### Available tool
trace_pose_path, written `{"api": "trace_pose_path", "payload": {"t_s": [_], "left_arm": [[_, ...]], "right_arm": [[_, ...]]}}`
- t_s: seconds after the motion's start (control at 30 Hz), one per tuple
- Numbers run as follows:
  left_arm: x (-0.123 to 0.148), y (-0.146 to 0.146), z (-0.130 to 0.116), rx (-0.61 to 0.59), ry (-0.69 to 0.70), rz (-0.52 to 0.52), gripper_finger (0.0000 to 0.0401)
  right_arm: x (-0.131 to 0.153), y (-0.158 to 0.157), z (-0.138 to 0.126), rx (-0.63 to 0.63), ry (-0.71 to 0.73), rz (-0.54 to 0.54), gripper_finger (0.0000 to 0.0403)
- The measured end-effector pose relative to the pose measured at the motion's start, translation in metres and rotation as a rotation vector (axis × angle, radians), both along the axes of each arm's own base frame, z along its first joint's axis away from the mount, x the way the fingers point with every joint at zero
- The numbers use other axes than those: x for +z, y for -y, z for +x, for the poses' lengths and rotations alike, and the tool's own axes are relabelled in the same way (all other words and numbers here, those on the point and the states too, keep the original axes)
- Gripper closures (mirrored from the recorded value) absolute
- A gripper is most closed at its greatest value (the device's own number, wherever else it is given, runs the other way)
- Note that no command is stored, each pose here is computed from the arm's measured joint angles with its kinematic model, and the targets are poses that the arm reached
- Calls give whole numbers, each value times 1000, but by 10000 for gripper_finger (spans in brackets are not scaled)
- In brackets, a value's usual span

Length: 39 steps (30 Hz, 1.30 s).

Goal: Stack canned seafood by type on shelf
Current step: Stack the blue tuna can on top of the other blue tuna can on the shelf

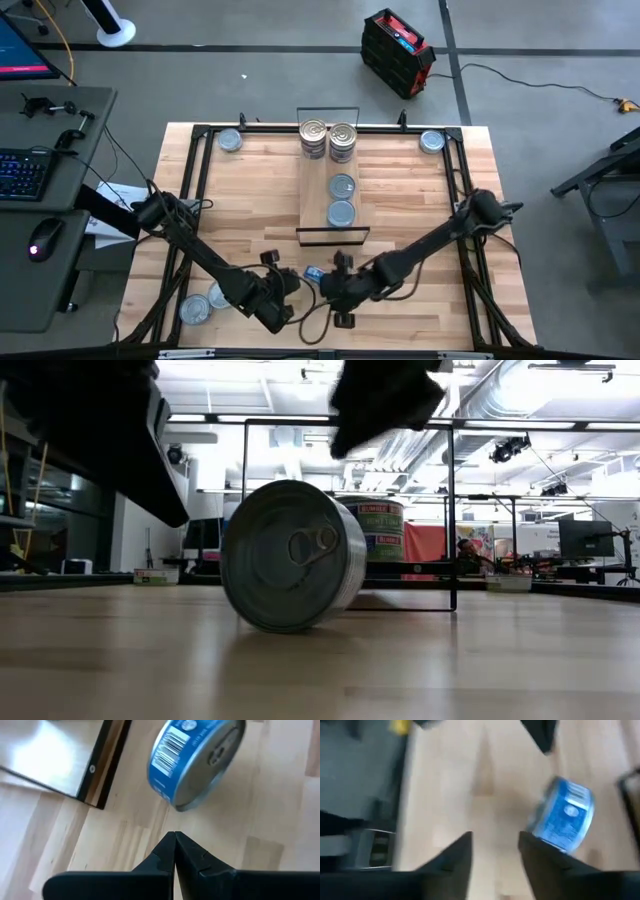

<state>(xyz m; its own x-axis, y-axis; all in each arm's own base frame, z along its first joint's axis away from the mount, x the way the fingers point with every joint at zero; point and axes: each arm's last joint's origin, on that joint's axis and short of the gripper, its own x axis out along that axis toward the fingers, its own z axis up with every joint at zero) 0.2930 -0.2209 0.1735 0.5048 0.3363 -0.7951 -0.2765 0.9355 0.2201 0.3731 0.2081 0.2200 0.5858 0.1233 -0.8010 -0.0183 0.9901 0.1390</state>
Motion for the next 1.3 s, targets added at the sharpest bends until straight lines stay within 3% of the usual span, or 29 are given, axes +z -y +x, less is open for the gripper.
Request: {"api": "trace_pose_path", "payload": {"t_s": [0.17, 0.3, 0.57, 0.77, 1.0, 1.13, 1.23, 1.3], "left_arm": [[0, 4, -3, 60, 18, -61, 401], [2, 15, -15, 56, 20, -88, 401], [57, 7, -65, 128, 68, -74, 401], [108, -8, -95, 148, 196, -200, 401], [130, -17, -108, 163, 261, -285, 401], [132, -17, -110, 115, 249, -263, 401], [138, -22, -112, 73, 249, -244, 401], [143, -28, -111, 62, 255, -235, 401]], "right_arm": [[-5, -3, 9, -71, -68, -111, 127], [0, -3, 12, -112, -48, -102, 74], [-13, 11, 21, -309, -50, -87, 62], [-26, 22, 37, -355, -30, -56, 63], [-42, 31, 44, -357, -100, -9, 104], [-44, 24, 40, -316, -142, 22, 187], [-39, 14, 34, -264, -180, 18, 276], [-32, 6, 24, -230, -218, -4, 290]]}}
